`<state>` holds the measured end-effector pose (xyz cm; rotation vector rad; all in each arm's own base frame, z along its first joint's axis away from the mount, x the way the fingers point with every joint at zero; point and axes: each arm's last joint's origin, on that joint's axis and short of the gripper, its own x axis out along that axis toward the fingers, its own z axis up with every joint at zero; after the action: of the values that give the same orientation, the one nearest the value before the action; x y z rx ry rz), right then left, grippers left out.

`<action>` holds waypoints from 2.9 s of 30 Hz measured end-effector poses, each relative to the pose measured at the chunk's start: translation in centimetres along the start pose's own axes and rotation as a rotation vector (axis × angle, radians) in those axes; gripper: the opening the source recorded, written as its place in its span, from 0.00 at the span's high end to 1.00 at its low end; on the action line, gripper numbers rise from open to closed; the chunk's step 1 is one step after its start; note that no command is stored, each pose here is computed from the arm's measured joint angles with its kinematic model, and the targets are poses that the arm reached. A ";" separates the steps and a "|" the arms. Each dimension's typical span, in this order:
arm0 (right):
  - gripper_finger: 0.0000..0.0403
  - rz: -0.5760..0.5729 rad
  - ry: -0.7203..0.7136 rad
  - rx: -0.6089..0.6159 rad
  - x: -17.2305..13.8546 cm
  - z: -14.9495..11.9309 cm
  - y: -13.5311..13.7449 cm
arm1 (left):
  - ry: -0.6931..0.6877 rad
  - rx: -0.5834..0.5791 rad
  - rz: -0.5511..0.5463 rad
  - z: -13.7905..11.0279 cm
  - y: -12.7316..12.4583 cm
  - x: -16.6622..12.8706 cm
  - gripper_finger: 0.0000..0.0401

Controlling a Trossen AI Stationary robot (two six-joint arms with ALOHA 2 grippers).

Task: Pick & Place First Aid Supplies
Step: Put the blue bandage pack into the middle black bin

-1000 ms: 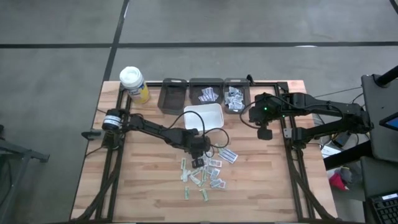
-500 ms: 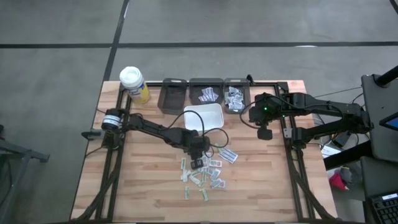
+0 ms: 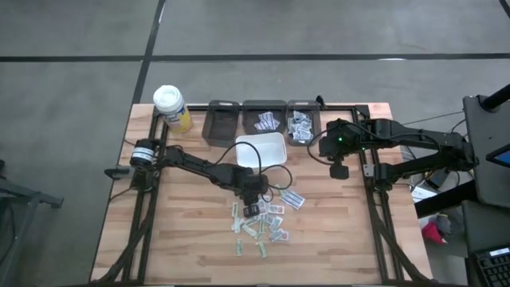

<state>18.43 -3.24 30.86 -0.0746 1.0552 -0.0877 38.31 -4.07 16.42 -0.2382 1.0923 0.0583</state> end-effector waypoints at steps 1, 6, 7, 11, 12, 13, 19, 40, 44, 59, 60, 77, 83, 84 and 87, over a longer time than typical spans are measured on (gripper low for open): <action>0.98 0.000 0.000 0.003 0.0 0.0 0.0 | 0.000 0.000 0.002 0.0 0.0 0.0 0.84; 0.98 0.000 0.000 0.003 0.0 0.0 0.0 | -0.004 -0.019 0.006 0.0 0.3 -0.1 0.84; 0.98 0.000 0.000 0.003 0.0 0.0 0.0 | -0.005 -0.021 0.007 0.1 0.4 -0.1 0.84; 0.98 0.000 -0.001 0.003 0.0 0.0 0.0 | -0.010 -0.030 0.008 0.2 0.6 -0.2 0.84; 0.98 0.000 0.000 0.003 0.0 0.0 0.0 | -0.014 -0.033 0.007 0.2 0.6 -0.3 0.84; 0.98 0.000 -0.001 0.003 0.0 0.0 0.0 | -0.019 -0.034 0.006 0.3 0.6 -0.3 0.83; 0.98 0.000 -0.001 0.003 0.0 0.0 0.0 | -0.022 -0.050 0.005 0.3 0.6 -0.4 0.73; 0.98 0.000 -0.001 0.012 0.0 0.0 0.0 | -0.019 -0.045 0.039 0.1 0.9 -0.1 0.63; 0.98 0.000 -0.001 0.011 0.0 0.0 0.0 | -0.006 -0.045 0.044 -0.3 1.0 0.1 0.63; 0.98 0.000 -0.001 0.011 0.0 0.0 0.0 | -0.008 -0.068 0.061 -0.3 1.2 1.3 0.66; 0.98 0.000 -0.002 0.011 0.0 0.0 0.0 | -0.008 -0.071 0.061 -0.3 1.2 1.3 0.67; 0.98 0.000 -0.002 0.011 0.0 0.0 0.0 | -0.031 -0.096 0.031 0.1 0.9 0.9 0.99; 0.98 0.000 -0.002 0.011 0.0 0.0 0.0 | -0.052 -0.096 0.028 0.5 0.8 0.0 1.00; 0.98 0.000 -0.002 0.011 0.0 0.0 0.0 | -0.063 -0.097 0.029 0.6 0.8 -0.3 1.00; 0.98 -0.001 -0.002 0.010 0.0 0.0 0.0 | -0.087 -0.098 0.044 1.0 0.7 -1.1 1.00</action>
<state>18.45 -3.24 30.87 -0.0654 1.0524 -0.0936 38.54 -3.10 17.67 -0.2971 1.0098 0.1609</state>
